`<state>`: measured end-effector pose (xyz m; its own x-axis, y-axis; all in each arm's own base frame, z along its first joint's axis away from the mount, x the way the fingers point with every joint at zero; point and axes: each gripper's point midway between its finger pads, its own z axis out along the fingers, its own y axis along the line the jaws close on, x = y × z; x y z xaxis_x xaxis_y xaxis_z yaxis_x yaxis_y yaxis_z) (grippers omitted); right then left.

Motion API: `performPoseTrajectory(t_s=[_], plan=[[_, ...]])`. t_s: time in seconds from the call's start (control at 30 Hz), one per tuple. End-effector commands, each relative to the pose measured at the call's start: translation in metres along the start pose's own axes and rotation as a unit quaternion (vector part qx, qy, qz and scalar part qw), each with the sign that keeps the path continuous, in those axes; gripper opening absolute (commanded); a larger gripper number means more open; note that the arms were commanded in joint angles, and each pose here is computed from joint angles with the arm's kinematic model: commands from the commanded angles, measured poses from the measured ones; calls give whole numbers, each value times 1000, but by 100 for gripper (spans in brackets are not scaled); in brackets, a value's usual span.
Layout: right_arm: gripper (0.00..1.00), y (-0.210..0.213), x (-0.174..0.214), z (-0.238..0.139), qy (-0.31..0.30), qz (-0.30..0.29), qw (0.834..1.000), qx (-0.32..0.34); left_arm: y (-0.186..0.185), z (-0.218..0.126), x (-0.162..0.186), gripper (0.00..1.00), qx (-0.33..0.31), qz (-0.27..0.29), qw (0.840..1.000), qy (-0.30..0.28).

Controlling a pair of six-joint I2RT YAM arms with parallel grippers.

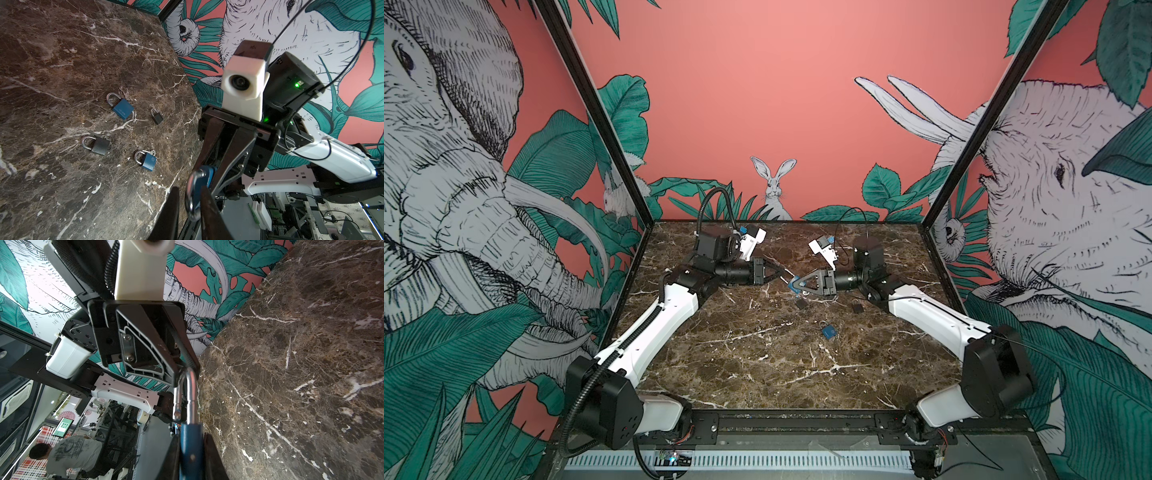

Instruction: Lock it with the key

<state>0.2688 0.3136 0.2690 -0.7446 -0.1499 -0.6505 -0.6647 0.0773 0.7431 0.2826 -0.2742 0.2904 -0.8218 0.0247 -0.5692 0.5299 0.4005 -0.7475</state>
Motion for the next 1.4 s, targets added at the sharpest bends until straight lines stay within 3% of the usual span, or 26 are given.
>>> performPoseTrajectory(t_s=[0.0,0.37,0.47,0.6,0.97,1.37], plan=[[0,25,-20,-5,-17,-57,998,-24,-7,0,-2,22,13,8,1000,-2],[0,26,-20,-3,-17,-58,998,-24,-5,2,0,20,16,4,1000,4],[0,26,-19,-3,-16,-58,998,-25,-4,3,1,15,16,2,1000,5],[0,33,-21,-2,-20,-58,997,-42,0,5,4,0,15,-1,1000,10],[0,73,-41,-8,-35,-31,981,-186,19,12,13,0,-2,13,1000,22],[0,67,-44,-5,-42,-30,982,-183,12,11,20,0,23,1,999,35]])
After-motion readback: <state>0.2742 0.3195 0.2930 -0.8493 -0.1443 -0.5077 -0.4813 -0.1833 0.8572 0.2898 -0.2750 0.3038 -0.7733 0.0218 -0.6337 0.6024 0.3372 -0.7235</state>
